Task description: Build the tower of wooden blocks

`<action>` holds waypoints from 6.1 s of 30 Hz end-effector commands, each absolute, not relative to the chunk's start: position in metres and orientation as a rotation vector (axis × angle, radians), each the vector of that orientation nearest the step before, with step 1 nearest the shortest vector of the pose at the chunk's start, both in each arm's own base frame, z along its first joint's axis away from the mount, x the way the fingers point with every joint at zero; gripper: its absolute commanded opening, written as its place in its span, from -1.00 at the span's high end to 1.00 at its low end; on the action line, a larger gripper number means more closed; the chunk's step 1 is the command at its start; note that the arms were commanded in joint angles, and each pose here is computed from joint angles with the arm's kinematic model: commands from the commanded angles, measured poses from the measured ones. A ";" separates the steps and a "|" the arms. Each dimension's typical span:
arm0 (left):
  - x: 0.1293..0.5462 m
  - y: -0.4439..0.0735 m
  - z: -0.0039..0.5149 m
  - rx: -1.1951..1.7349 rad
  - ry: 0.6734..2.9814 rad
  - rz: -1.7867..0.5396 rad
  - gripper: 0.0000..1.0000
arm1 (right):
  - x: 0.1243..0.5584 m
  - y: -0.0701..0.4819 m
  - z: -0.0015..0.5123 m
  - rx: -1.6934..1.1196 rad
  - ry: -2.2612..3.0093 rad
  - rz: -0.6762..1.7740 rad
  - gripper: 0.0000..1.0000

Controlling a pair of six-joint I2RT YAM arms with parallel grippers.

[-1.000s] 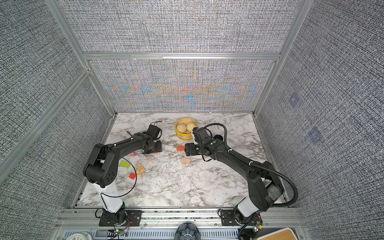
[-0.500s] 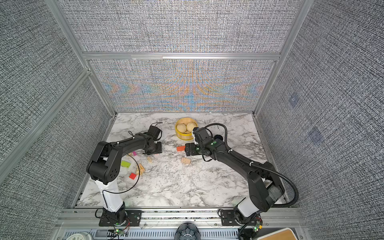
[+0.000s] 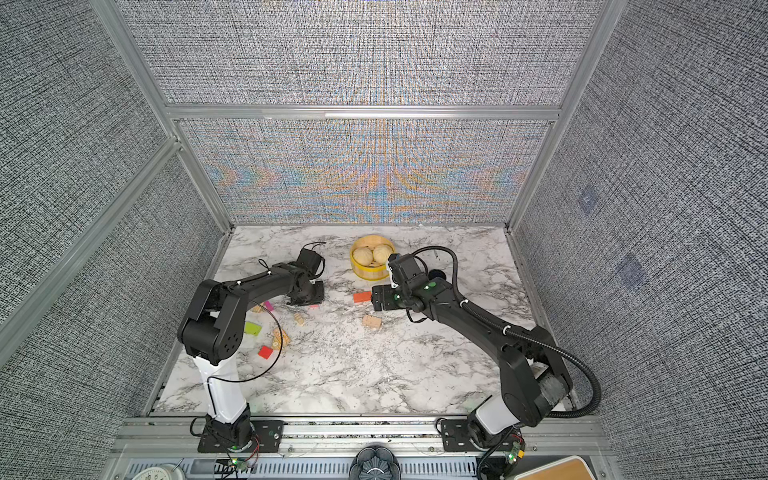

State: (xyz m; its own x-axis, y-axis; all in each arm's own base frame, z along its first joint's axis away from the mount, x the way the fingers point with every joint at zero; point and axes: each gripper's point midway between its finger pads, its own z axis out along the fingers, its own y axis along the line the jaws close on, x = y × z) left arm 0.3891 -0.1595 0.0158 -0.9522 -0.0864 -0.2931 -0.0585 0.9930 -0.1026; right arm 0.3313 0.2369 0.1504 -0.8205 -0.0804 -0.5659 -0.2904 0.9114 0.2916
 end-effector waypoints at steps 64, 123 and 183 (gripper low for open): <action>0.278 -0.322 0.009 0.389 2.822 -0.217 0.33 | 0.285 0.171 0.129 -0.100 2.509 0.599 -0.90; 0.194 -0.058 0.181 -0.352 2.313 -0.142 -0.99 | 0.340 0.442 0.092 -0.746 2.567 0.831 -0.34; 0.225 -0.079 0.211 -0.283 2.218 -0.163 -0.99 | 0.334 0.480 0.071 -0.873 2.545 0.658 0.95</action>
